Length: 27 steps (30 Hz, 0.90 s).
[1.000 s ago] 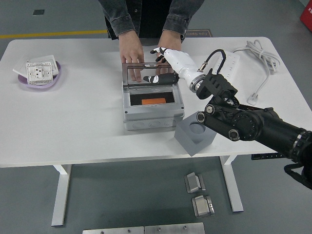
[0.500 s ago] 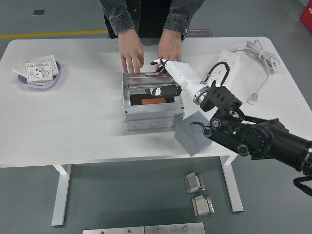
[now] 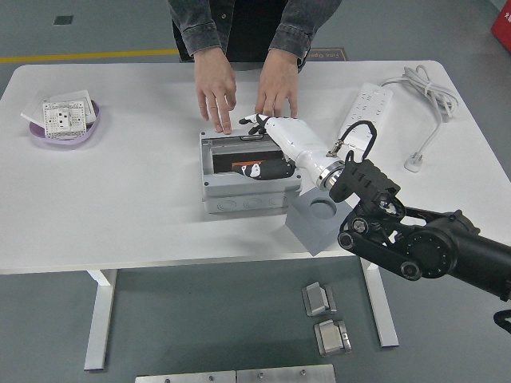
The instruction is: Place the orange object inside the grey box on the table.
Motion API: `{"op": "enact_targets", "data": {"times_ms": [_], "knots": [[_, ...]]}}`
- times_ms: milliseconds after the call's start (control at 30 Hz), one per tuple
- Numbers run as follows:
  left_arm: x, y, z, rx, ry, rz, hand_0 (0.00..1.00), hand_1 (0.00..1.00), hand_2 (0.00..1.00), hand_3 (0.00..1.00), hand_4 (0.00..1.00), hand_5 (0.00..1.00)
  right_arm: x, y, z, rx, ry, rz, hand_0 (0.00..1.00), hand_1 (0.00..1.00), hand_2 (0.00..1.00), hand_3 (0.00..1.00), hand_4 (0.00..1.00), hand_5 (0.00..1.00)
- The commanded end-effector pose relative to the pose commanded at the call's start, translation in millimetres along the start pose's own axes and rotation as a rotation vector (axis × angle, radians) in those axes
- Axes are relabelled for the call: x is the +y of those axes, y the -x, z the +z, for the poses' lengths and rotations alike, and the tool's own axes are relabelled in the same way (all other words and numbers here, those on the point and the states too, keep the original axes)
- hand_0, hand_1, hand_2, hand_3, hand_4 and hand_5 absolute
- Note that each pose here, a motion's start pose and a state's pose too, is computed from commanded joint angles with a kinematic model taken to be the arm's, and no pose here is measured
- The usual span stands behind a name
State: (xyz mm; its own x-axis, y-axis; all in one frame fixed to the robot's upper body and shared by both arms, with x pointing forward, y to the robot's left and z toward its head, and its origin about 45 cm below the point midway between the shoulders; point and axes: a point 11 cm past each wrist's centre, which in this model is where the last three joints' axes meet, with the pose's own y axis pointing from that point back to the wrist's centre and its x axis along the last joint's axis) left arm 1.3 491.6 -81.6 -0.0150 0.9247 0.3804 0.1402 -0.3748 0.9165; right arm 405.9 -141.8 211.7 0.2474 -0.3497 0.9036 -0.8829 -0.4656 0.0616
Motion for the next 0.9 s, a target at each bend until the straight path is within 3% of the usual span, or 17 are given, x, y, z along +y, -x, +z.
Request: {"op": "enact_targets", "data": {"times_ms": [267, 600, 900], "knots": [[0.2, -0.9, 0.6, -0.001, 0.001, 0.001, 0.717, 0.708, 0.685, 0.813, 0.745, 0.469, 8.3, 6.2, 11, -0.033, 0.032, 0.005, 0.756, 0.675, 0.727, 0.85, 0.915, 0.53], [0.6, -5.2, 1.2, -0.004, 0.001, 0.01, 0.716, 0.707, 0.684, 0.813, 0.746, 0.467, 19.2, -1.8, 24, -0.078, 0.068, 0.07, 0.748, 0.674, 0.732, 0.854, 0.906, 0.529], [0.7, -8.1, 0.8, -0.009, 0.0, 0.016, 0.716, 0.707, 0.684, 0.813, 0.745, 0.464, 57.7, -8.6, 64, -0.236, 0.154, 0.211, 0.745, 0.673, 0.731, 0.852, 0.894, 0.532]]}}
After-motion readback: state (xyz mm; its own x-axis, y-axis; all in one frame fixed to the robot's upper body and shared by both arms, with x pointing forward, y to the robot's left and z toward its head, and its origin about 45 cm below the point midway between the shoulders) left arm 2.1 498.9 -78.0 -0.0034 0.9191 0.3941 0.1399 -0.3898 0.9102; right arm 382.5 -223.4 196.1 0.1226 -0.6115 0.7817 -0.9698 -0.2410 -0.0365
